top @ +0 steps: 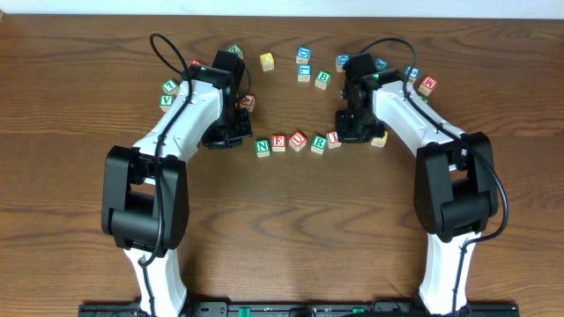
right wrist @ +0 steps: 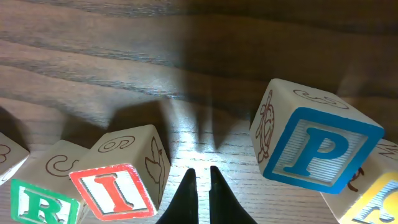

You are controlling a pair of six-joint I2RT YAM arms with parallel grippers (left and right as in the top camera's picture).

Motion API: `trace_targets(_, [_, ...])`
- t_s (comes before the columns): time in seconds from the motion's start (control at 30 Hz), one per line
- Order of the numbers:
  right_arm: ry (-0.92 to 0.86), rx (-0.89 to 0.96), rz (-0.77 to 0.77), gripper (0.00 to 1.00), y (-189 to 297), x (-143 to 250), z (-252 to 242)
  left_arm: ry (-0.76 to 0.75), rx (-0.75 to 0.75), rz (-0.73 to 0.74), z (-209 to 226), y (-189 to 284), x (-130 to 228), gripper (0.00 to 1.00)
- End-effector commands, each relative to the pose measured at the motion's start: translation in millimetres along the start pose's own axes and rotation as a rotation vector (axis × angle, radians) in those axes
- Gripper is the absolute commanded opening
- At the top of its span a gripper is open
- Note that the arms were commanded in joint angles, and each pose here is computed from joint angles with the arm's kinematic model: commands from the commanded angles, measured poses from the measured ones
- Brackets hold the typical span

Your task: Spell out NEURIPS

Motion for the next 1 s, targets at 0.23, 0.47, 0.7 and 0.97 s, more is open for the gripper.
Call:
trace_targets(0.23, [-0.014,0.007,0.012,0.03,-2,3,0,-0.013,-0.01,0.017,-8,-9,8,0.08])
trace_targets(0.47, [0.001,0.007,0.016,0.03,-2,5,6,-0.013,-0.006,0.02,-7,-14,10,0.08])
trace_targets(0.7, [0.038,0.006,0.02,0.04,-3,10,21,-0.022,0.027,0.01,-13,-14,9,0.08])
trace_targets(0.97, [0.044,-0.005,0.023,0.04,-3,11,24,-0.057,0.035,-0.003,-23,-15,11,0.08])
Point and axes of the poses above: each gripper's point midway between its finger pads, its own y axis back along the fingers, its own z axis along the line the jaws close on, x = y × z, the point moved 10 cm from there along y, back along the fingers
